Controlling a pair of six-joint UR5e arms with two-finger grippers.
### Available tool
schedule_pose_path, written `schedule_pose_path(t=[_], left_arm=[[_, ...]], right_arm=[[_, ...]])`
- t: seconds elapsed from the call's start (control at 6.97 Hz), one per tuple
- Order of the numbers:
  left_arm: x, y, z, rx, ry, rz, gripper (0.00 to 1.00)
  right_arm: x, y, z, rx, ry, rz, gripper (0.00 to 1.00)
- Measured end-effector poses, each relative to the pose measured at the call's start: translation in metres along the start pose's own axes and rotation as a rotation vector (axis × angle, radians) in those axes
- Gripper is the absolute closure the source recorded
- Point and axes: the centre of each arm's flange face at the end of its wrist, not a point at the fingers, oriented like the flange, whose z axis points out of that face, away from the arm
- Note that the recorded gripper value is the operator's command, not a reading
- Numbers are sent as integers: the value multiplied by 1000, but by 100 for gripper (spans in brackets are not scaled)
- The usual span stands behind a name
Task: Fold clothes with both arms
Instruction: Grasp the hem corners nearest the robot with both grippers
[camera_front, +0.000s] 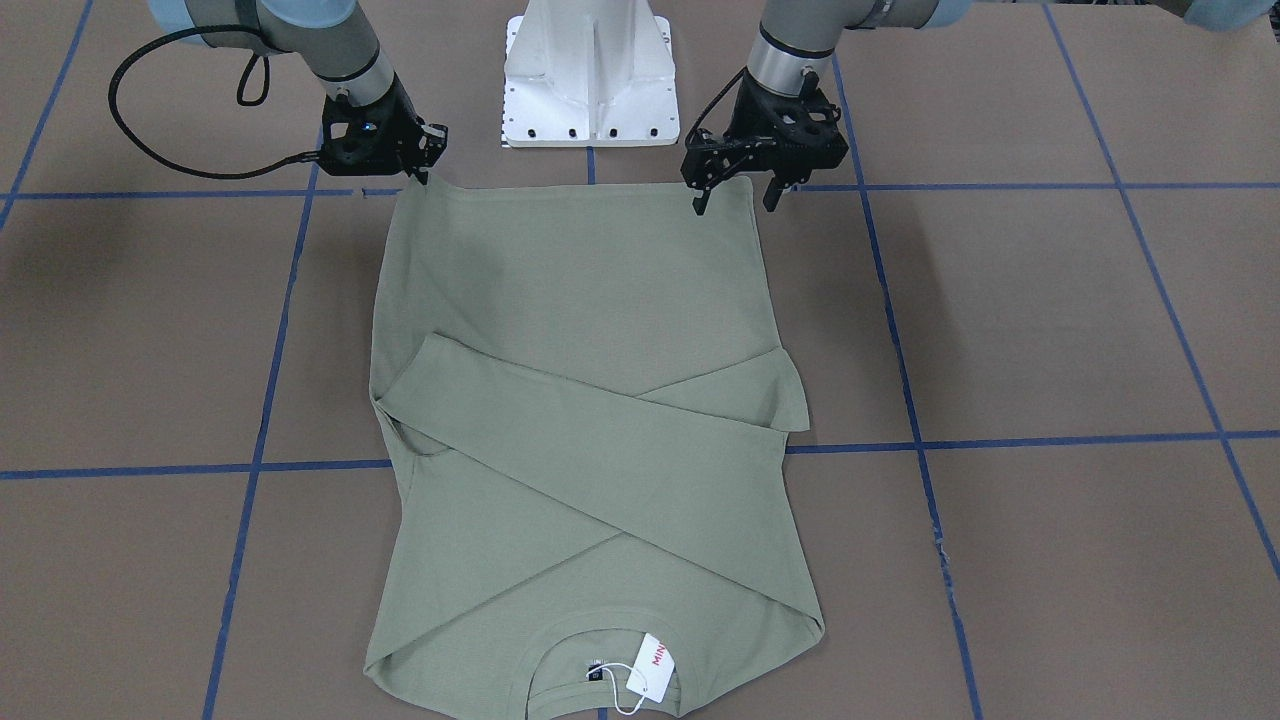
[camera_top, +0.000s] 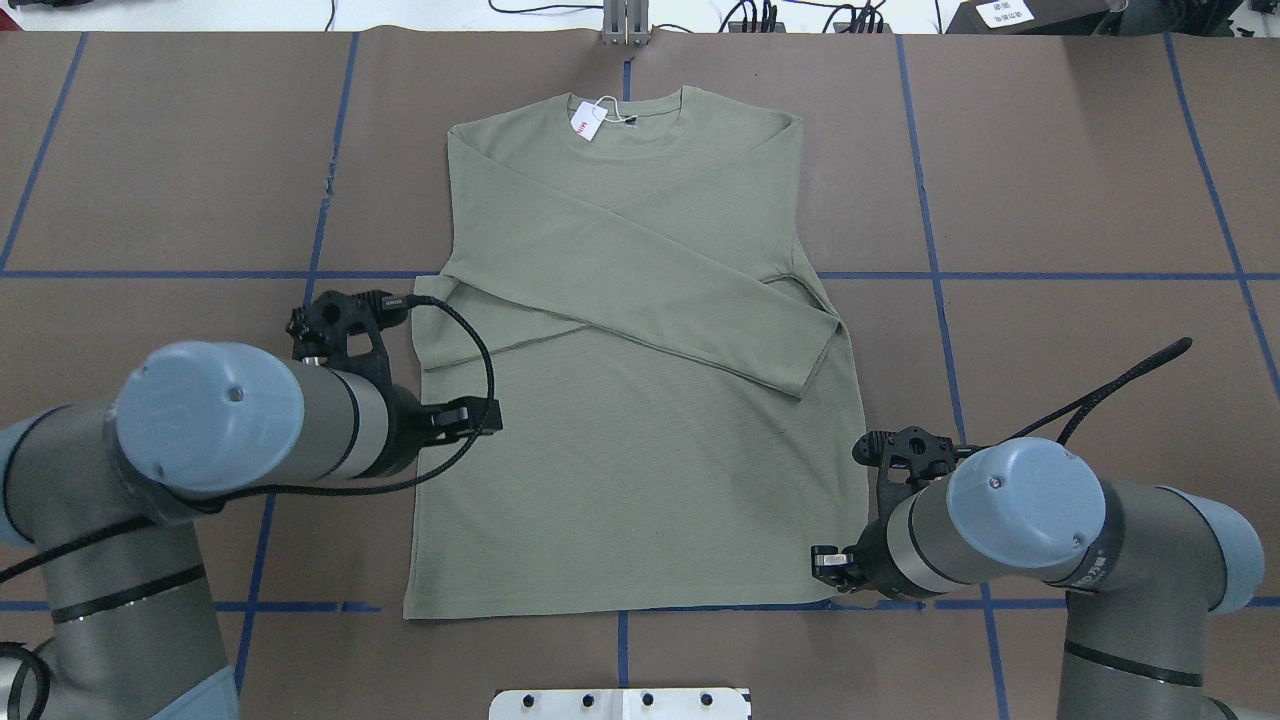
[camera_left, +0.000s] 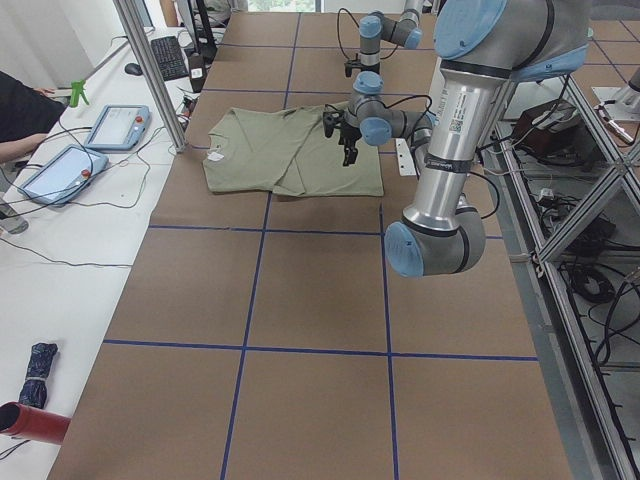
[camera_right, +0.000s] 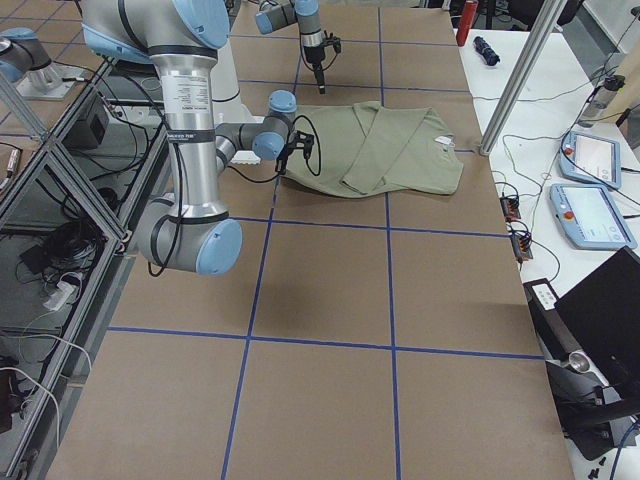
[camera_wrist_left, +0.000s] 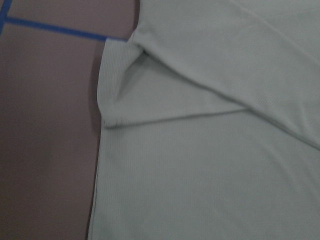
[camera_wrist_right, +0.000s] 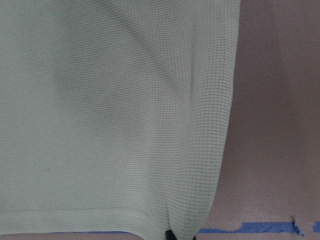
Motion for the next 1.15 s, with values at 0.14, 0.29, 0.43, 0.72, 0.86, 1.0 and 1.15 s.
schedule_pose_path(t=[0.14, 0.29, 0.43, 0.72, 0.86, 1.0, 1.15], left_arm=[[-9, 28, 15, -33, -35, -28, 6], [-22, 46, 29, -37, -74, -33, 6], [-32, 53, 42, -28, -107, -30, 6], [-44, 56, 66, -15, -158, -27, 9], [-47, 57, 73, -15, -172, -28, 11], [-49, 58, 76, -17, -179, -29, 16], [-49, 60, 77, -19, -181, -28, 24]], right_arm=[[-2, -4, -13, 11, -21, 3, 100], [-4, -7, -21, 20, -36, 5, 100], [-5, -9, -26, 26, -44, 7, 100], [-6, -12, -29, 33, -56, 8, 100], [-6, -12, -29, 33, -57, 8, 100], [-5, -13, -28, 33, -57, 8, 100], [-5, -13, -28, 33, -57, 8, 100]])
